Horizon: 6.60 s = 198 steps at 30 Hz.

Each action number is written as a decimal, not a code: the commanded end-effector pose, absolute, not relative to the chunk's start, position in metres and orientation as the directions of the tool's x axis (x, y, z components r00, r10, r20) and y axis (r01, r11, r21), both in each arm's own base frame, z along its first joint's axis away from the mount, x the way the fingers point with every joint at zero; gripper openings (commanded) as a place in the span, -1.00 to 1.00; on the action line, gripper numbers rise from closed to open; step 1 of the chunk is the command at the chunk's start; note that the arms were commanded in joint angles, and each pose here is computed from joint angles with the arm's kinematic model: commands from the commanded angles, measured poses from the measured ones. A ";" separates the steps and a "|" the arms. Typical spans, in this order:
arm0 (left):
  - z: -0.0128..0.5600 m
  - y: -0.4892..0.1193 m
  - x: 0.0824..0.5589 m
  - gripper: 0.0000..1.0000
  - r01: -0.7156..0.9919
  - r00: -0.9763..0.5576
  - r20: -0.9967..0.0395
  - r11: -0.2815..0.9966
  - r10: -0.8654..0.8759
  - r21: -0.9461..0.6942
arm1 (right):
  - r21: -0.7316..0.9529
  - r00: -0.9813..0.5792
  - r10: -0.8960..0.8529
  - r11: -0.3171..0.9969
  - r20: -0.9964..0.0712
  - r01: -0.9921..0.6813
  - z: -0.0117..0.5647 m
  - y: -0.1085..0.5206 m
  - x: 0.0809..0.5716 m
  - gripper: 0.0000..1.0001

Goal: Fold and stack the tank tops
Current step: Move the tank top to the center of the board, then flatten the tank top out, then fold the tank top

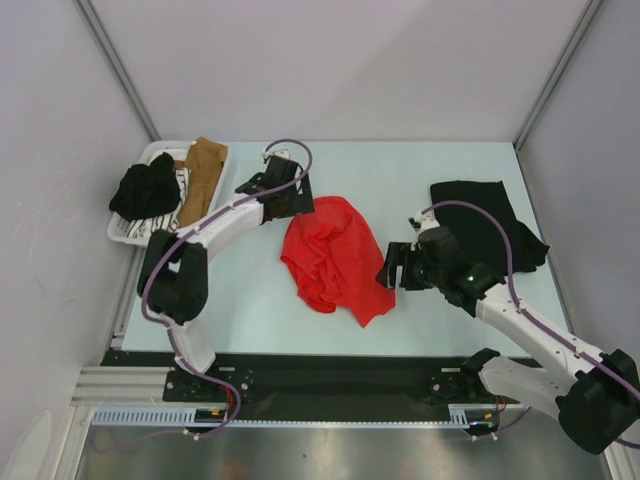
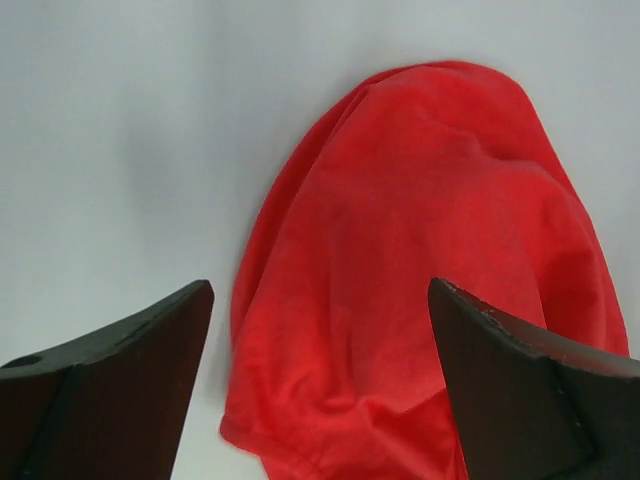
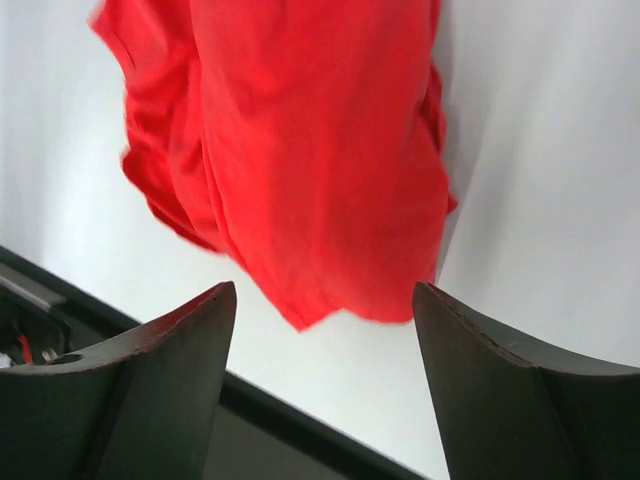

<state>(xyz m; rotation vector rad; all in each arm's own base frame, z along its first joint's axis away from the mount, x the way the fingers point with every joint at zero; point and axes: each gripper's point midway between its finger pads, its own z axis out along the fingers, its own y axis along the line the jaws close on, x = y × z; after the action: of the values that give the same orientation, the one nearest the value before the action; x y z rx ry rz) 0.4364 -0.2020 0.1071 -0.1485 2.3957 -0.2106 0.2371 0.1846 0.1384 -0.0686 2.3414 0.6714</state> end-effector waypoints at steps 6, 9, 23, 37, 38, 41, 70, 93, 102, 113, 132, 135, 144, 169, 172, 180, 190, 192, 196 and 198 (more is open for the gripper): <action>0.238 -0.191 0.397 0.90 0.074 -0.535 -0.814 0.948 -0.225 -0.310 | 0.293 -0.838 -0.077 0.916 -0.539 -0.273 0.098 0.206 0.183 0.46; 0.230 -0.187 0.374 0.90 0.094 -0.548 -0.803 0.936 -0.235 -0.338 | 0.243 -0.840 -0.165 0.913 -0.517 -0.328 0.078 0.226 0.164 0.44; 0.227 -0.161 0.325 0.91 0.093 -0.546 -0.804 0.938 -0.234 -0.335 | 0.055 -0.786 -0.335 0.905 -0.520 -0.423 0.026 0.263 0.174 0.22; 0.192 -0.201 0.303 0.89 0.185 -0.647 -0.738 0.899 -0.193 -0.397 | 0.005 -0.700 -0.021 0.999 -0.713 -0.035 0.122 0.164 0.219 -1.00; 0.188 -0.212 0.297 0.89 0.211 -0.660 -0.731 0.892 -0.173 -0.401 | 0.040 -0.668 0.036 0.999 -0.744 0.009 0.141 0.146 0.224 -1.00; 0.172 -0.235 0.290 0.84 0.246 -0.693 -0.707 0.876 -0.140 -0.415 | 0.167 -0.594 0.208 0.978 -0.777 0.124 0.173 0.106 0.245 -1.00; 0.077 -0.243 0.289 0.25 0.038 -0.795 -0.558 0.899 -0.237 -0.437 | 0.327 -0.558 0.421 0.907 -0.715 0.265 0.175 0.029 0.291 -1.00; 0.276 -0.116 0.356 -0.99 -0.052 -0.404 -0.861 0.948 -0.307 -0.314 | 0.448 -0.380 0.507 0.862 -0.773 0.237 0.281 0.018 0.370 -1.00; 0.491 -0.034 0.258 -0.99 -0.011 0.086 -0.932 0.935 -0.353 -0.355 | 0.436 -0.030 0.436 0.894 -0.900 -0.105 0.503 0.030 0.316 -1.00; 0.616 0.029 0.057 -0.99 0.202 0.528 -0.733 0.902 -0.429 -0.382 | 0.218 0.442 0.378 0.903 -0.814 -0.371 0.648 0.055 0.102 -1.00; 0.443 -0.049 0.344 -0.99 -0.023 0.037 -0.941 0.941 -0.337 -0.338 | 0.468 -0.100 0.457 0.870 -0.884 -0.158 0.482 0.042 0.364 -1.00; 0.406 -0.049 0.387 -0.99 -0.059 0.016 -0.944 0.943 -0.328 -0.329 | 0.528 -0.205 0.505 0.845 -0.839 -0.083 0.412 0.033 0.415 -1.00; 0.303 -0.061 0.521 -0.99 -0.152 -0.114 -0.956 0.956 -0.269 -0.251 | 0.625 -0.258 0.587 0.775 -0.768 -0.096 0.319 0.031 0.549 -1.00; 0.208 -0.081 0.580 -0.99 -0.093 -0.274 -0.916 0.956 -0.293 -0.278 | 0.619 -0.466 0.546 0.785 -0.697 -0.006 0.186 0.043 0.600 -1.00; 0.186 -0.087 0.561 -0.99 -0.088 -0.339 -0.895 0.957 -0.290 -0.277 | 0.611 -0.474 0.547 0.791 -0.690 0.025 0.172 0.040 0.577 -1.00; 0.139 -0.082 0.499 -0.99 -0.155 -0.442 -0.869 0.973 -0.223 -0.171 | 0.602 -0.496 0.560 0.793 -0.663 0.090 0.151 0.037 0.526 -1.00; 0.092 -0.091 0.447 -0.36 -0.191 -0.518 -0.822 0.969 -0.237 -0.159 | 0.570 -0.527 0.595 0.788 -0.607 0.234 0.102 0.040 0.473 -0.55; 0.093 -0.094 0.438 0.29 -0.192 -0.502 -0.833 0.969 -0.234 -0.156 | 0.566 -0.506 0.617 0.778 -0.603 0.274 0.093 0.035 0.461 -0.37; 0.106 -0.094 0.422 0.67 -0.207 -0.442 -0.851 0.956 -0.281 -0.208 | 0.563 -0.449 0.631 0.773 -0.632 0.294 0.099 0.027 0.454 0.24; 0.118 -0.090 0.421 0.75 -0.220 -0.423 -0.858 0.952 -0.291 -0.214 | 0.546 -0.434 0.617 0.785 -0.656 0.292 0.114 0.024 0.462 0.29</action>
<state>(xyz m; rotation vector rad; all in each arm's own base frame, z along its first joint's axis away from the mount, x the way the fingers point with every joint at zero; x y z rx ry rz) 0.4043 -0.0939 0.0628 -0.2733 2.2093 -0.0364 0.4326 0.0345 0.0554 0.7173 2.2213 0.4792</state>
